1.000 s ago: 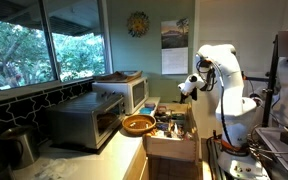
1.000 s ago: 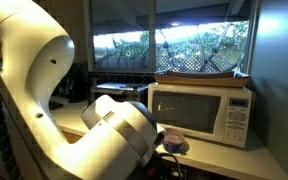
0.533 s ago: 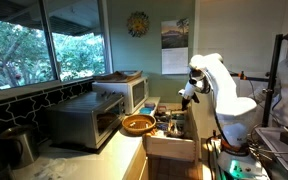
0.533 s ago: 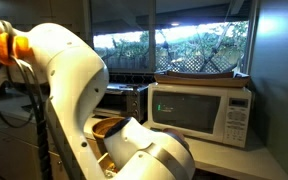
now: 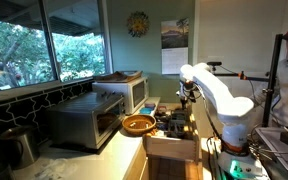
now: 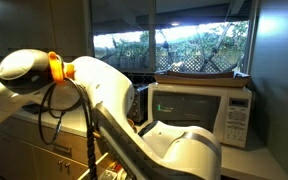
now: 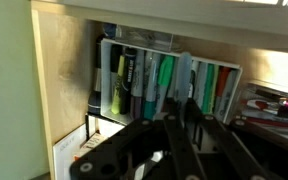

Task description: Remove a pen from the round wicker serving straw basket and put it in the opened drawer

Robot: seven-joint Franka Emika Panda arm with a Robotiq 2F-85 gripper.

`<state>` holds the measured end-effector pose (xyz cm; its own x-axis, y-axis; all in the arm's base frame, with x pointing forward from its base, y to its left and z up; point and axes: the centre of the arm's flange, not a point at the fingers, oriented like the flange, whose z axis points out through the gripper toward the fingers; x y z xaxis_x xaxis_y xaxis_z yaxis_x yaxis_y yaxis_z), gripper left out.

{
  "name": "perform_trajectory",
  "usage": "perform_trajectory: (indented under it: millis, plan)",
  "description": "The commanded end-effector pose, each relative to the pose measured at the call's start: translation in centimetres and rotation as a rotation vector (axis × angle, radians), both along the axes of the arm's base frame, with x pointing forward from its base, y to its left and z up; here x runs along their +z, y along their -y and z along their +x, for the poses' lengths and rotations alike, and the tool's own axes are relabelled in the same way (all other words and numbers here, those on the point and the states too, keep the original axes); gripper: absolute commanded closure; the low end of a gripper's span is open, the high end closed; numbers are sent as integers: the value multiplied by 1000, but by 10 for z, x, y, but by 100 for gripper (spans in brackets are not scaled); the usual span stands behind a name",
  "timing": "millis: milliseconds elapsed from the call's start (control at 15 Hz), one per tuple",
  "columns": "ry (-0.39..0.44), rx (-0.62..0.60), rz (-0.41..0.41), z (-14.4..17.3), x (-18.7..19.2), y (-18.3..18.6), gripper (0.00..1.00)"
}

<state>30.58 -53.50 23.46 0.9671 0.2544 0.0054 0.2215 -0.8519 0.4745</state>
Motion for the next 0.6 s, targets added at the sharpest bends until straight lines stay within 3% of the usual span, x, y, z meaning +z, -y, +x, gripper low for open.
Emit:
perform_trajectory:
  millis: [0,533]
  plan:
    - [-60,-63,37,22,-8,28,96]
    - [-68,-123,72,32,-38,36,96]
